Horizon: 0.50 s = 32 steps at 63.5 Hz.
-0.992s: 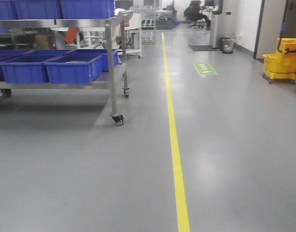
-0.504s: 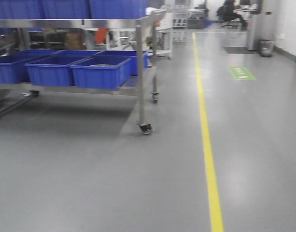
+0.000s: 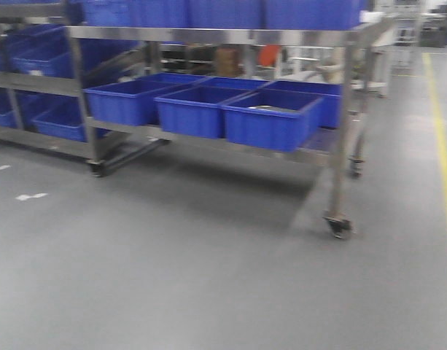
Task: Pick and sort blue part to right shelf
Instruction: 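Drive the base down the aisle holding both bottles, then drive the base toward the rack of blue bins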
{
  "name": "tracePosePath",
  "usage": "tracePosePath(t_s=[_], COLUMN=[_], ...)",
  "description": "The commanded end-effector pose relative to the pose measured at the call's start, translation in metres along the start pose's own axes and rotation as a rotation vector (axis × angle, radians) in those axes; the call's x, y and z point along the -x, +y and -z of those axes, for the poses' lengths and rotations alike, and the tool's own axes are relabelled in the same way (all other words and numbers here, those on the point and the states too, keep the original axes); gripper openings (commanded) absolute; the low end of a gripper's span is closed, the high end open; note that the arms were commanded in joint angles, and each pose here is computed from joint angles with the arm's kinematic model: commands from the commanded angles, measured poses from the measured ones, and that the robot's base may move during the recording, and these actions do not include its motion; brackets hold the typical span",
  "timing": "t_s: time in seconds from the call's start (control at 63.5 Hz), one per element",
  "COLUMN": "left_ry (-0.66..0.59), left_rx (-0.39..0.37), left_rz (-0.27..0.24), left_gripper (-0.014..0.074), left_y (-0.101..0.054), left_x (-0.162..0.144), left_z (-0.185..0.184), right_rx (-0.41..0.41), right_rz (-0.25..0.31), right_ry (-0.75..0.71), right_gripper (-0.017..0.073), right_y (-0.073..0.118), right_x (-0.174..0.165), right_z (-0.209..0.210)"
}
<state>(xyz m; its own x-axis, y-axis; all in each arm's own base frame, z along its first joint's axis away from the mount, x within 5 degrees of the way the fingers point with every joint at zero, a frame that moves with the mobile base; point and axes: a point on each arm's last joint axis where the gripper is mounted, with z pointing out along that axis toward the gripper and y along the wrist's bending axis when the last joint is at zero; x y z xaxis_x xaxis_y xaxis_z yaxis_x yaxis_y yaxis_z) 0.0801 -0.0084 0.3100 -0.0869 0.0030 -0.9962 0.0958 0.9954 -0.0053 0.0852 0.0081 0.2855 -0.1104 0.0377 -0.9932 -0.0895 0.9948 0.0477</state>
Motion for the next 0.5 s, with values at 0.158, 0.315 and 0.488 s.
tracePosePath(t_s=[0.158,0.315,0.488], left_ry=[-0.115,-0.115,-0.115], left_rx=[0.021,0.021,0.021], left_rz=[0.008,0.008,0.008], left_gripper=[0.0388,0.0388,0.0388], left_y=[0.0018,0.0018,0.0018], left_x=[0.0178,0.0178,0.0178], left_z=[0.0019,0.0019,0.0019], right_rx=[-0.003,-0.003,-0.003], right_rz=[0.016,0.016,0.016], right_ry=[-0.117,-0.117,-0.116], right_gripper=[0.0422,0.0422,0.0422], right_y=[0.0002,0.0002,0.0002], right_x=[0.0180,0.0180,0.0179], right_z=[0.0019,0.0019,0.0019])
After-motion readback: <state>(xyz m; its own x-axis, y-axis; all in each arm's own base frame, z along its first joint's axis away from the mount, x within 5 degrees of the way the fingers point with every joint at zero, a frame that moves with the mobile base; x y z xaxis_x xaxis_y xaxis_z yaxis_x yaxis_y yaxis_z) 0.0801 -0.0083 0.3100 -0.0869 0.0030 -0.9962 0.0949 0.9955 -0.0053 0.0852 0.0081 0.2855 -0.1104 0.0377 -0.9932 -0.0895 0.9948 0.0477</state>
